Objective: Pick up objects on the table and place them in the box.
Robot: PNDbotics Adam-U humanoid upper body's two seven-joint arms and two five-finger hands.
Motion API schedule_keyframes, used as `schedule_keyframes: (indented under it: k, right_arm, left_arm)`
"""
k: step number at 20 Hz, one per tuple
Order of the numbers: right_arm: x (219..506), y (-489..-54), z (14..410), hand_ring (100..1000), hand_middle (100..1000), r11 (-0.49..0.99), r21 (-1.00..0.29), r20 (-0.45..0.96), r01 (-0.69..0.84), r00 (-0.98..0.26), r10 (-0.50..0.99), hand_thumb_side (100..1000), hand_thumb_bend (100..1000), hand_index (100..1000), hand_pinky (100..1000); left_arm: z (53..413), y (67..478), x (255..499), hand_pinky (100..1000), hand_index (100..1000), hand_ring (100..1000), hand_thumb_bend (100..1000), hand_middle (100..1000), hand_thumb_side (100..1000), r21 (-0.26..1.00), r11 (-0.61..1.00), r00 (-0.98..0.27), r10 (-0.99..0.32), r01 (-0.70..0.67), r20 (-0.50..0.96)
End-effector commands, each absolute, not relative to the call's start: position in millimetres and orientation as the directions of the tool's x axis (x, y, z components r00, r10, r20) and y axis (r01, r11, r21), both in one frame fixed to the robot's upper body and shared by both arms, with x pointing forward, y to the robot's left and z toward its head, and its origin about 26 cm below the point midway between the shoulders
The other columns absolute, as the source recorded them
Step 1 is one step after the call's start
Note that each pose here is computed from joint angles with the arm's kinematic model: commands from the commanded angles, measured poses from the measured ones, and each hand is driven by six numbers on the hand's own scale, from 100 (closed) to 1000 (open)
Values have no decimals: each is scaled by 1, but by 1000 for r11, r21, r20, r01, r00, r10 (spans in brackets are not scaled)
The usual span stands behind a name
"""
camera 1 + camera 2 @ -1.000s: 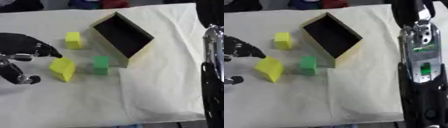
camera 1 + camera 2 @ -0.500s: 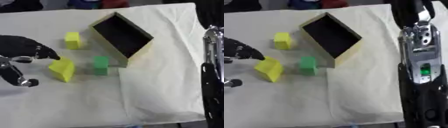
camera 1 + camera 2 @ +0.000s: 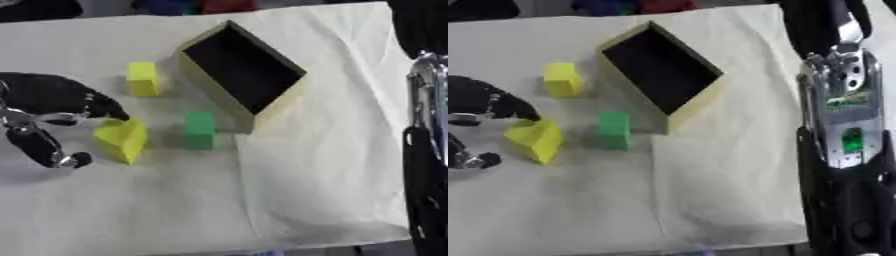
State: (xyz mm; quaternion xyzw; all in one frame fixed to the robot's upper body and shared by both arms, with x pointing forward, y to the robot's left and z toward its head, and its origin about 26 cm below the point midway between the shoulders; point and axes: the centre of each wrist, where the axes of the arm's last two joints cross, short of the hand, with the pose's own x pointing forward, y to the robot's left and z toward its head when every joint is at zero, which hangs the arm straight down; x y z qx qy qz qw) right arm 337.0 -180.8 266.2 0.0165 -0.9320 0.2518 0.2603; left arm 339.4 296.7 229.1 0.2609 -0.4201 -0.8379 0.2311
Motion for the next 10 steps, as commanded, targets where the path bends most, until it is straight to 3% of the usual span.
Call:
schedule_keyframes:
  k: [1,4,9,10]
  right_arm:
    - [333,-182,274,771,601,875,-459,470,-154,-878,92,1000,100,726,791]
    - [333,-182,274,771,601,875,-459,472,-156,-877,91,1000,100,726,791]
    - [332,-183,273,771,601,875,-457,474,-160,-876,88,1000,100,726,791]
    - [332,-183,273,771,601,875,-457,475,-159,-876,89,1000,100,726,791]
  left_arm:
    - [237,297,342,820,982,878,284,865,327,817,-553,-755,-603,161,-259]
    - [235,296,343,804,929,855,277,818,328,816,-554,-760,-598,162,-255]
    - [234,294,344,803,929,850,291,818,331,815,-559,-762,-592,154,-262]
    - [237,293,343,809,931,856,317,825,299,820,-555,-761,-589,138,-271]
